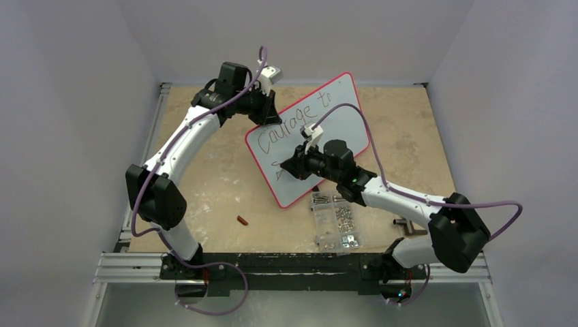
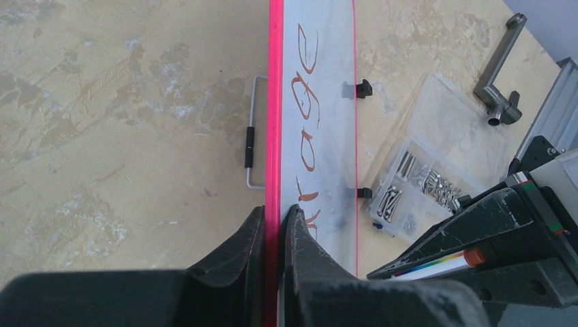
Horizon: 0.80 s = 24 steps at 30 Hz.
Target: Write a sentence on the whiteboard
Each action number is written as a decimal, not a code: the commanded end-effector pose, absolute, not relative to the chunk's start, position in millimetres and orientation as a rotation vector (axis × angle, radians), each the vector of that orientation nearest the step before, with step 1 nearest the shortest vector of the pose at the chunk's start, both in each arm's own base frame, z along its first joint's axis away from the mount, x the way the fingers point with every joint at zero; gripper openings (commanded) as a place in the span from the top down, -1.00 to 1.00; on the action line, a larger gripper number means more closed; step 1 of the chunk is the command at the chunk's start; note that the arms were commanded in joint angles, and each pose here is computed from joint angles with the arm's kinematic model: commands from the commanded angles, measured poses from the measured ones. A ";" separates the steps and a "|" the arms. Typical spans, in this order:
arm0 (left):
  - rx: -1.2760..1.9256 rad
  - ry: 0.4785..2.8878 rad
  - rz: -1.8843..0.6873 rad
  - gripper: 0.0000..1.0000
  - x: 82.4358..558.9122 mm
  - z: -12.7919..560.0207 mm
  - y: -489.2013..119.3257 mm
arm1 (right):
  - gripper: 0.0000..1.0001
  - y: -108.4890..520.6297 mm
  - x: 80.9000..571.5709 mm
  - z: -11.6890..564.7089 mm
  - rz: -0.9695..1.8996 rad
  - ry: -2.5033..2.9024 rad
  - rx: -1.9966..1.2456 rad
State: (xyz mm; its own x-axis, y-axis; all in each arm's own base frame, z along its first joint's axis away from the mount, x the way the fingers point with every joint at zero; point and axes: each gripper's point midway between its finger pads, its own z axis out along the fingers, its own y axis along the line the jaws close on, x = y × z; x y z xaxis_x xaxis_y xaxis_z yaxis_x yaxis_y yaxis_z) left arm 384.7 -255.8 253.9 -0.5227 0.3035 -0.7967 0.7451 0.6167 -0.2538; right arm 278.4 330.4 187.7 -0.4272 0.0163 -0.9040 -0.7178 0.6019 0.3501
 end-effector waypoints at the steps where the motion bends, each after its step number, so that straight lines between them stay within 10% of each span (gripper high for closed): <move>1: 0.818 2.216 -0.604 1.00 389.9 223.5 -236.7 | 1.00 330.4 280.6 230.7 0.966 1.714 -0.536; 24: 0.790 2.230 -0.599 1.00 387.3 225.1 -234.2 | 1.00 296.6 291.7 235.4 0.887 1.578 -0.318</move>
State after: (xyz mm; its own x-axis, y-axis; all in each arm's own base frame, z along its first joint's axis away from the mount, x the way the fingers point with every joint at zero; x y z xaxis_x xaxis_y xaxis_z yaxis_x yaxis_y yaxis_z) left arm 382.7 -256.4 253.2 -0.5482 0.2881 -0.7852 0.7283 0.6259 -0.2788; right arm 284.7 298.1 213.1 -0.2977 0.1890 -0.9358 -0.6509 0.6768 0.3438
